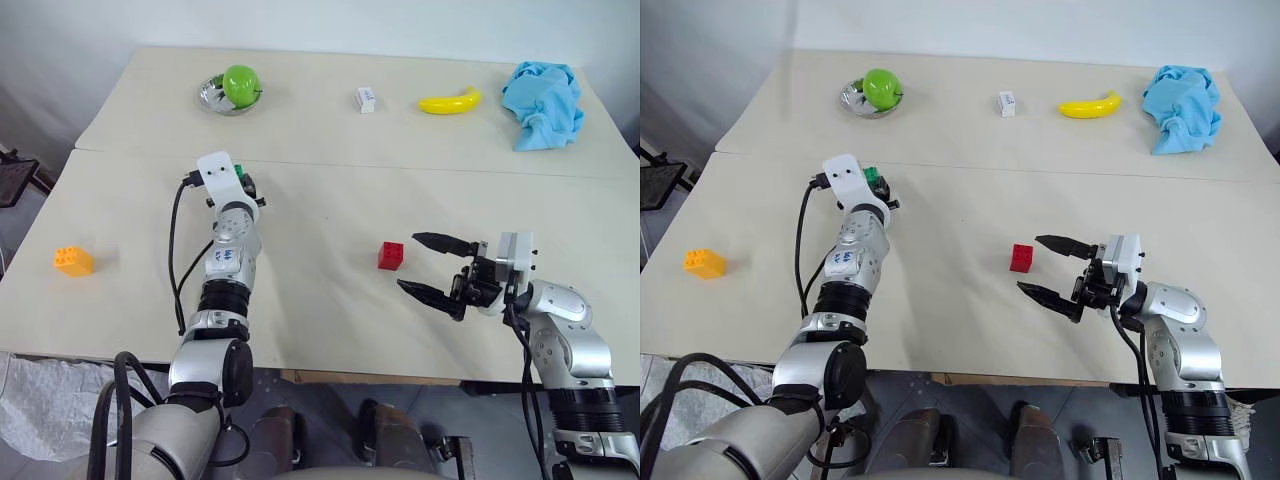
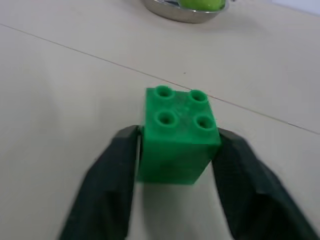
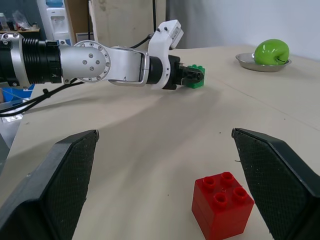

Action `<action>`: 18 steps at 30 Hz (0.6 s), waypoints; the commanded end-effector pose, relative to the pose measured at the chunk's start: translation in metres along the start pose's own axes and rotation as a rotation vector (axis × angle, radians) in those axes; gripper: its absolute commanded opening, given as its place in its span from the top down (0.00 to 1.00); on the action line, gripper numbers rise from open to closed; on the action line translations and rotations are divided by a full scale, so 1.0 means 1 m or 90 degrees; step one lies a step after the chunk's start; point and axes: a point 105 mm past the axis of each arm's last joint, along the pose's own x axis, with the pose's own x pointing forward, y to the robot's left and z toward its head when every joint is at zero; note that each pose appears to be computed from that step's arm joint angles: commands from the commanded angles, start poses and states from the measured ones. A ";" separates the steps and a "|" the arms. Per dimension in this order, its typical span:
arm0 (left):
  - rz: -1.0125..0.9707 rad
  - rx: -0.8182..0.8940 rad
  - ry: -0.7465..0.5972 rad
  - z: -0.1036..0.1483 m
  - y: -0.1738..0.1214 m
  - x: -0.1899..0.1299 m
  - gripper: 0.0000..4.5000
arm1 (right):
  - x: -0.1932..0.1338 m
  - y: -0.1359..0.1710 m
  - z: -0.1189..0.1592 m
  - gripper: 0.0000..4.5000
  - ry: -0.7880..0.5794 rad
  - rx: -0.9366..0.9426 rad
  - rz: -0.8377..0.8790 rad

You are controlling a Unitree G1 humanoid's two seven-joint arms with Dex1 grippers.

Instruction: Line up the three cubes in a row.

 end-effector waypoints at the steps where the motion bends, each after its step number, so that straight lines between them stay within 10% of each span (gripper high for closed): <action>1: -0.078 0.019 -0.051 0.023 -0.005 -0.001 0.66 | -0.002 0.002 0.010 0.00 -0.018 -0.028 -0.005; 10: -0.603 0.169 -0.133 0.051 0.002 -0.055 0.66 | -0.014 0.006 0.011 0.00 0.000 -0.026 -0.018; 18: -1.026 0.330 -0.009 0.010 0.001 -0.109 0.66 | -0.043 0.013 0.016 0.00 0.043 -0.008 -0.020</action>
